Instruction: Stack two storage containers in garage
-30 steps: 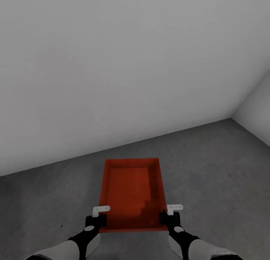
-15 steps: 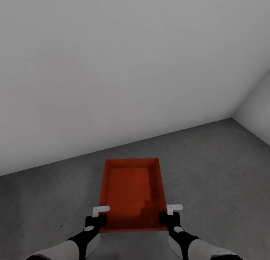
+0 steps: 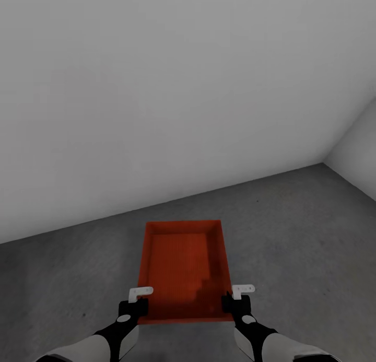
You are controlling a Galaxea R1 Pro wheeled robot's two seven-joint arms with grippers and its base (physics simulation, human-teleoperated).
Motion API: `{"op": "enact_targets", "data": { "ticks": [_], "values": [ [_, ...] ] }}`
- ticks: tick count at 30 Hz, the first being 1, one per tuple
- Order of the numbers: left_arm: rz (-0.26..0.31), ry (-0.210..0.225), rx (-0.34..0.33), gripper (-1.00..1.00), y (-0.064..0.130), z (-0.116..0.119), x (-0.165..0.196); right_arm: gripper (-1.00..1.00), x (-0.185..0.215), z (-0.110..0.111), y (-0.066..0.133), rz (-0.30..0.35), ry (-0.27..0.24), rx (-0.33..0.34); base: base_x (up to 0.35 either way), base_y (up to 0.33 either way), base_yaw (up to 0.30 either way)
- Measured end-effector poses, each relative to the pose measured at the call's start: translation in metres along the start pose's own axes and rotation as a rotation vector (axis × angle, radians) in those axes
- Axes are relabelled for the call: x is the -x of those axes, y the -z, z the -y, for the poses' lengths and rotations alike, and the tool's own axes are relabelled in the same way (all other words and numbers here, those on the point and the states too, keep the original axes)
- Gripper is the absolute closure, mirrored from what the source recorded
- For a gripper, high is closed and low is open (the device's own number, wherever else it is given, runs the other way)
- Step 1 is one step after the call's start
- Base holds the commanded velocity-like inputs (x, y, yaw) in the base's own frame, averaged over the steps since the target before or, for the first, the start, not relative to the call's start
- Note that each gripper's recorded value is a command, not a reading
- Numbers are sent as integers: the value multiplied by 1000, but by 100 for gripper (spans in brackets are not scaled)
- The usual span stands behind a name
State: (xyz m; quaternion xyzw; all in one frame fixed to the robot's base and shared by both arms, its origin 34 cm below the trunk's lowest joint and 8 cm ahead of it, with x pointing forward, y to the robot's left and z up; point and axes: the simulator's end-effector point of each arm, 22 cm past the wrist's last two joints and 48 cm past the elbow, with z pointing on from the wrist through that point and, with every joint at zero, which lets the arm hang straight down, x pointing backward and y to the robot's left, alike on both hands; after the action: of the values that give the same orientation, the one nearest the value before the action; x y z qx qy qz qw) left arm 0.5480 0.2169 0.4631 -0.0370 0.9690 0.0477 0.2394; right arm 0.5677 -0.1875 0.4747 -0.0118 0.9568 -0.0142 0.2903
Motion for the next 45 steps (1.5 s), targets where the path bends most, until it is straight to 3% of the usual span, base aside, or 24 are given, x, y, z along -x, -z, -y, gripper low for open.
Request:
{"op": "enact_targets", "data": {
  "ticks": [45],
  "values": [
    [0,0,1,100,-1,1,-1,100,-1,1,-2,0,0,1,0,-32,0]
  ]
}}
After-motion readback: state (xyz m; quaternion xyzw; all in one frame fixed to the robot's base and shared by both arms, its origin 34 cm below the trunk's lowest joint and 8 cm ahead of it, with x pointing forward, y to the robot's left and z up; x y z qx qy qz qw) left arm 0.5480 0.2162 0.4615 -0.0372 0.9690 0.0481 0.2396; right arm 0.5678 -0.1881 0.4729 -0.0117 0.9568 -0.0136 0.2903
